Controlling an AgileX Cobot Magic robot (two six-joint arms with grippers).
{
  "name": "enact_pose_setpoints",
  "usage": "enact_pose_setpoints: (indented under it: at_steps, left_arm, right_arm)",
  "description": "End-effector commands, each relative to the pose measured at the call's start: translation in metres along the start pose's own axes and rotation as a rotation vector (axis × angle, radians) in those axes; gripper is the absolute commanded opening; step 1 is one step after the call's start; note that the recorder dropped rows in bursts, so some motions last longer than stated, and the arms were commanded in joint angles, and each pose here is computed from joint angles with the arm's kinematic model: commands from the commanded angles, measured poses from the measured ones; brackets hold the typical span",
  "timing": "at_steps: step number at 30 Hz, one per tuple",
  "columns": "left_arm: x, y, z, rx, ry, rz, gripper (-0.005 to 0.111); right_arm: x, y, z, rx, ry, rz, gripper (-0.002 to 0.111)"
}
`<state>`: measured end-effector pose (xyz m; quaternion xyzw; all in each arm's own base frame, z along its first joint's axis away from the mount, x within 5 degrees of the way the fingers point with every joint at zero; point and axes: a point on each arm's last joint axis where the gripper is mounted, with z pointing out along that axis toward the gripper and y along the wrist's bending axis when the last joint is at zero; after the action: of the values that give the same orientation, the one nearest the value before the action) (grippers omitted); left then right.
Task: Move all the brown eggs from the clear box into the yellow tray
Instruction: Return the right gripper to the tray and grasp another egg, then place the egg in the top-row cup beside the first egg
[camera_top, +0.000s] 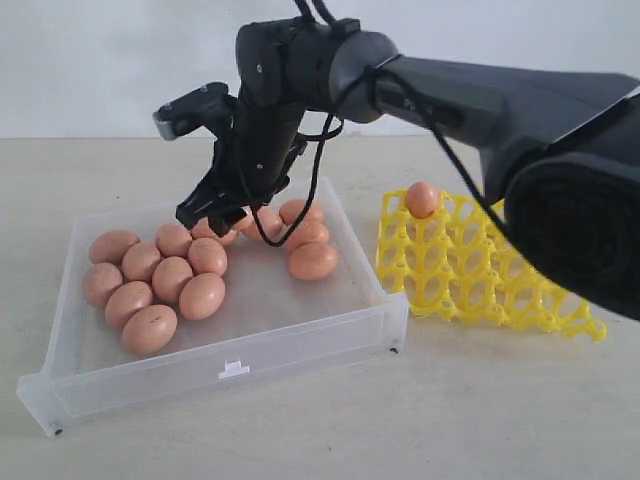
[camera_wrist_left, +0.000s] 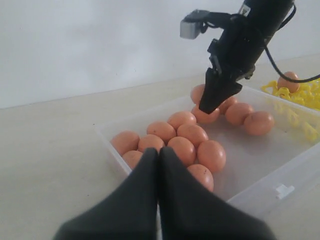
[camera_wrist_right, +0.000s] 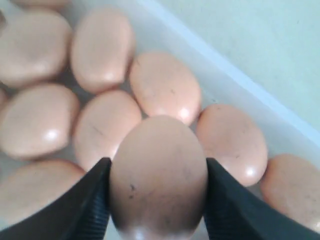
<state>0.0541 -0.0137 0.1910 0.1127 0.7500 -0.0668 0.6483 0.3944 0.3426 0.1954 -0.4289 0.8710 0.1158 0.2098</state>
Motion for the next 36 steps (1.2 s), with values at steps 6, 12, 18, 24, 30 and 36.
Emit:
enact_pose_setpoints:
  at_steps: [6,12,18,24,30,36]
  left_arm:
    - [-0.001,0.0,0.0,0.0,-0.011,0.0,-0.004]
    - [-0.001,0.0,0.0,0.0,-0.011,0.0,-0.004]
    - [-0.001,0.0,0.0,0.0,-0.011,0.0,-0.004]
    - [-0.001,0.0,0.0,0.0,-0.011,0.0,-0.004]
    - [-0.001,0.0,0.0,0.0,-0.011,0.0,-0.004]
    - [-0.001,0.0,0.0,0.0,-0.011,0.0,-0.004]
  right_arm:
    - [0.065,-0.007,-0.066,0.259,-0.813,0.22,0.0]
    - [0.17,-0.056,-0.086,0.698,-1.073,0.614,0.0]
    - [0.21,-0.141,-0.081,0.302,-0.767,0.549,0.0]
    - [0.224,-0.191,-0.121,-0.284,-0.82,0.361,0.0]
    - [0.236,-0.205,-0.086,-0.076,-0.638,0.261,0.0]
    - [0.23,-0.2,-0.063,0.02,-0.593,0.105,0.0]
